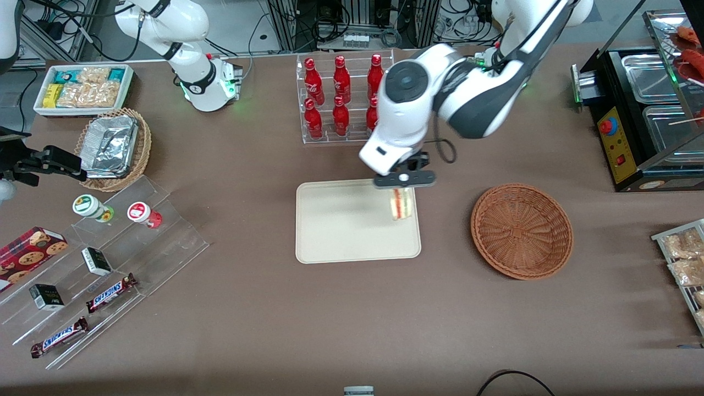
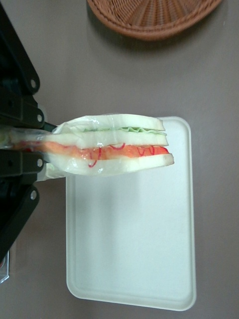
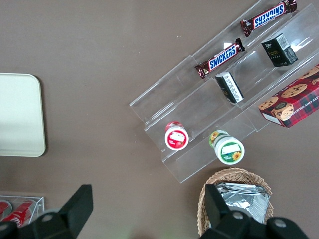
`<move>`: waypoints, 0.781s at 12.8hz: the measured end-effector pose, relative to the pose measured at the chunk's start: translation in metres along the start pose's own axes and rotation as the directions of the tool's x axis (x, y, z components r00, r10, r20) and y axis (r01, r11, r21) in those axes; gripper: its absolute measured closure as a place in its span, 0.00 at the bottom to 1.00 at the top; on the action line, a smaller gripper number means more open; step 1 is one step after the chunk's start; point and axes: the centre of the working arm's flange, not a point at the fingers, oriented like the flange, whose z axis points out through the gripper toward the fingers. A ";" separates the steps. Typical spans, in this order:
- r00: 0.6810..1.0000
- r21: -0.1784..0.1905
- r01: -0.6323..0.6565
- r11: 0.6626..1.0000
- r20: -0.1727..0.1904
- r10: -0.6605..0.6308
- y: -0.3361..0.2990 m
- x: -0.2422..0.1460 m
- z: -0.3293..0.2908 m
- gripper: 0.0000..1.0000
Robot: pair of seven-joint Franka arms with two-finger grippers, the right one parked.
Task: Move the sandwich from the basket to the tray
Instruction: 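Lift the sandwich and carry it over the cream tray, then lower the sandwich onto the tray and open the left gripper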
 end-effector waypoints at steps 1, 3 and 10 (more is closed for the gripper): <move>1.000 -0.001 -0.017 1.000 0.011 0.017 0.010 0.002 0.013 0.85; 0.999 -0.015 -0.046 0.999 0.006 0.046 0.025 0.009 0.039 0.85; 0.992 -0.064 -0.127 0.990 -0.014 0.126 0.069 0.012 0.118 0.85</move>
